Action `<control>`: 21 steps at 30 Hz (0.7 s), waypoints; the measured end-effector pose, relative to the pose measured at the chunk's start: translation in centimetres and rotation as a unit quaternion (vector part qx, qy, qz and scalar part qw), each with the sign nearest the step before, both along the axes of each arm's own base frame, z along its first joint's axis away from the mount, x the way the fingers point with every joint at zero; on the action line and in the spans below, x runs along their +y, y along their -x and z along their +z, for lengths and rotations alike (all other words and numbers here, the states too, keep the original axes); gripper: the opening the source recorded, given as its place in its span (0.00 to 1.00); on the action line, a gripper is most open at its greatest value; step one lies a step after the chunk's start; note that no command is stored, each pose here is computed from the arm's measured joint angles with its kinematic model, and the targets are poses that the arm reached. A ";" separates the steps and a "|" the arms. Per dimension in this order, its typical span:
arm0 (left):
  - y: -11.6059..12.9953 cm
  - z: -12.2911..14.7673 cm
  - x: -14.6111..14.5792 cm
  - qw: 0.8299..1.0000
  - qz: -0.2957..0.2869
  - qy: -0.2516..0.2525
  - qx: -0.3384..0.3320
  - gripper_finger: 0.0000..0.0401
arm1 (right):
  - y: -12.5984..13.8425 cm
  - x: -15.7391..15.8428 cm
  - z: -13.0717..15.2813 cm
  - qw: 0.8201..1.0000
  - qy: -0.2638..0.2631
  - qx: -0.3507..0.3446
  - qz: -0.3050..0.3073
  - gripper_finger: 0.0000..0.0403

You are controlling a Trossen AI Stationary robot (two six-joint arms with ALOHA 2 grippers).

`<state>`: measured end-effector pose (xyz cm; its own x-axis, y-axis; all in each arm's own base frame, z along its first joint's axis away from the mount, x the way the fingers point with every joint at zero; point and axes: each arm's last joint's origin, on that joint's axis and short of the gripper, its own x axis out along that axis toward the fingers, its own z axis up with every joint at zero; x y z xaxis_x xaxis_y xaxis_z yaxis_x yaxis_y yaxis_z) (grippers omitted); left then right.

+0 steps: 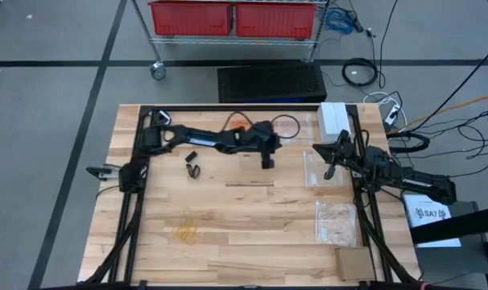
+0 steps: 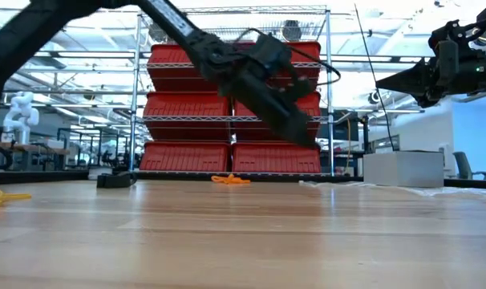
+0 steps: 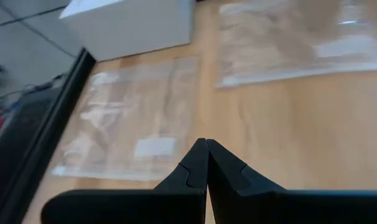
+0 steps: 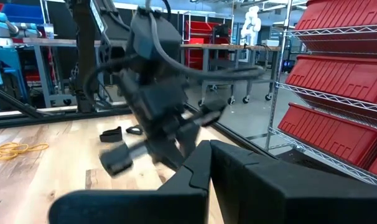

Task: Sort rubber bands
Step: Open the top right zip bag

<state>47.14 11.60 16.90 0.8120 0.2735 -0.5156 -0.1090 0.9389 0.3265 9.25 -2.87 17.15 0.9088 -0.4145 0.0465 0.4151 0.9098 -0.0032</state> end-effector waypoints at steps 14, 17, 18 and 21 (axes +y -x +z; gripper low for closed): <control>-4.1 -5.0 1.4 0.991 0.133 -0.027 0.014 0.02 | 0.0 0.0 0.0 1.000 0.000 0.000 0.000 0.00; -4.3 -4.7 1.7 0.989 0.142 -0.028 0.008 0.02 | 0.0 0.0 0.0 1.000 0.000 0.000 0.000 0.00; -4.3 -4.7 1.8 0.989 0.142 -0.028 0.008 0.02 | 0.0 0.0 0.0 1.000 0.000 0.000 0.000 0.00; -4.0 -5.0 2.0 0.989 0.140 -0.024 0.026 0.02 | 0.0 0.0 0.0 1.000 0.000 0.000 0.000 0.00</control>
<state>51.17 13.56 11.89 0.6733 0.5099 -0.5354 -0.3453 0.8572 0.3821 9.25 -2.87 17.15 0.9087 -0.4148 0.0469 0.4154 0.9096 -0.0030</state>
